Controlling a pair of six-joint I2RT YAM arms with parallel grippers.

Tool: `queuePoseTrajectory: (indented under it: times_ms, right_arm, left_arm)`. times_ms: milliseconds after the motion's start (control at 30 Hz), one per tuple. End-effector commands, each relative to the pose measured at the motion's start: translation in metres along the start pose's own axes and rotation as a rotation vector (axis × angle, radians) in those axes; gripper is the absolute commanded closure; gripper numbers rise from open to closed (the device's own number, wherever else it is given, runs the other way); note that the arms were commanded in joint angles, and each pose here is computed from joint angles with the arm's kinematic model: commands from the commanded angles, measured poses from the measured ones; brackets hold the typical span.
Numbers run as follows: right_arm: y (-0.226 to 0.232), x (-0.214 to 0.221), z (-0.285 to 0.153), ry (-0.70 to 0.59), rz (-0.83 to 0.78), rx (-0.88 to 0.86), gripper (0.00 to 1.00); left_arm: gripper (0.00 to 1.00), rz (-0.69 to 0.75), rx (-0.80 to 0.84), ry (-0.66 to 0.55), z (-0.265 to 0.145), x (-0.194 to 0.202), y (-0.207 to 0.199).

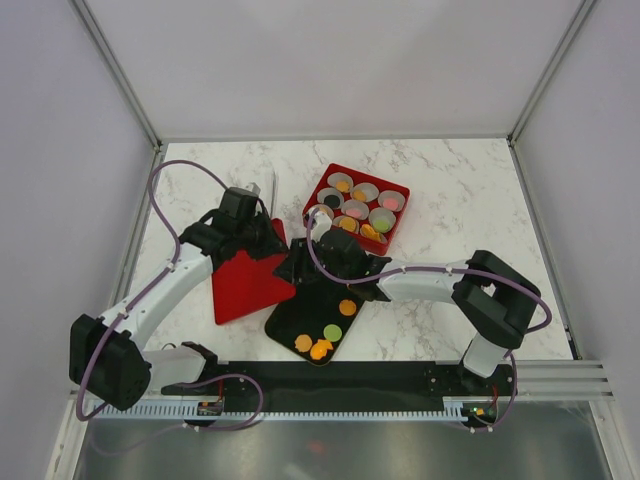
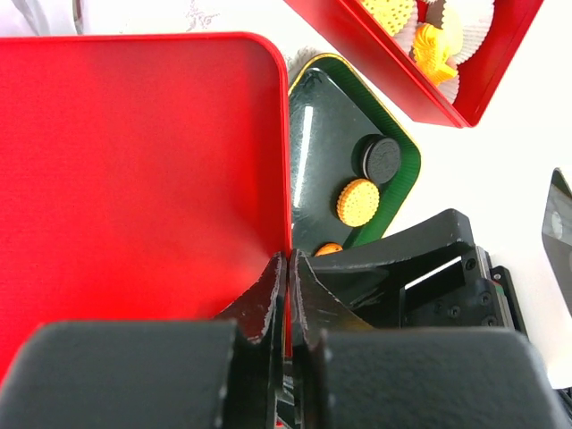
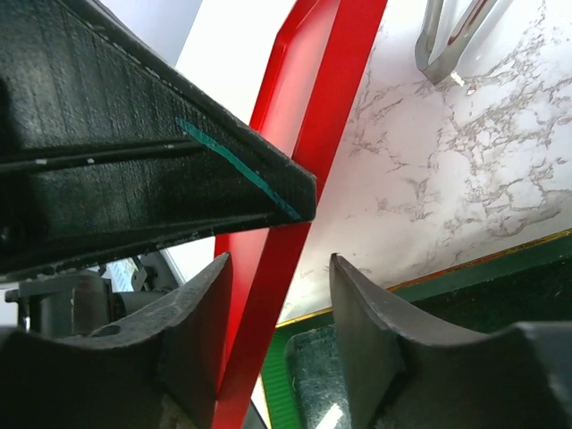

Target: Pack the cookies

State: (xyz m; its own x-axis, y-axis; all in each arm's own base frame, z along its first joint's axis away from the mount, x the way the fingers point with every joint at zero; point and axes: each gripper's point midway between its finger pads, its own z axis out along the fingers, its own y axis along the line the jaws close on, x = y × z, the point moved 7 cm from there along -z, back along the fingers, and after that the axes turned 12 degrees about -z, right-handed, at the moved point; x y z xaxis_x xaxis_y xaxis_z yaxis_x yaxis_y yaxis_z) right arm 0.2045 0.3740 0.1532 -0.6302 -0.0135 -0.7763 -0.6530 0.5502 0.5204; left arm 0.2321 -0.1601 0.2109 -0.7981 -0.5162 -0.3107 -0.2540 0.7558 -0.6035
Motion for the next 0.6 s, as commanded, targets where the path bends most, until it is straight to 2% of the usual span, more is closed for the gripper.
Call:
queuePoseTrajectory:
  times_ms: [0,100,200,233,367,400,467,500,567]
  right_arm:
    - [0.012,-0.019,0.005,-0.067,-0.001,-0.029,0.45]
    - [0.012,-0.019,0.005,-0.058,0.003,-0.024,0.55]
    - [0.013,-0.019,0.005,-0.050,0.010,-0.019,0.69]
    - [0.012,-0.018,0.005,-0.043,0.013,-0.014,0.78]
    - [0.011,-0.018,0.004,-0.040,0.021,0.005,0.88]
    - [0.010,-0.019,0.003,-0.043,0.024,0.014,0.89]
    - [0.010,-0.021,0.001,-0.042,0.030,0.025,0.92]
    - [0.009,-0.022,0.000,-0.042,0.036,0.030,0.94]
    - [0.009,-0.024,-0.002,-0.041,0.048,0.038,0.96]
  left_arm:
    - [0.93,-0.006,0.101,-0.031,-0.007,-0.010,-0.024]
    - [0.89,0.001,0.103,-0.025,-0.005,-0.010,-0.025]
    - [0.84,0.011,0.109,-0.030,-0.006,-0.011,-0.027]
    - [0.83,0.013,0.108,-0.032,-0.006,-0.012,-0.026]
    - [0.70,0.040,0.110,-0.049,-0.007,-0.016,-0.029]
    - [0.64,0.047,0.116,-0.063,-0.009,-0.019,-0.033]
    - [0.57,0.063,0.116,-0.076,-0.013,-0.023,-0.035]
    - [0.50,0.068,0.124,-0.091,-0.018,-0.028,-0.040]
    - [0.45,0.089,0.126,-0.116,-0.024,-0.036,-0.043]
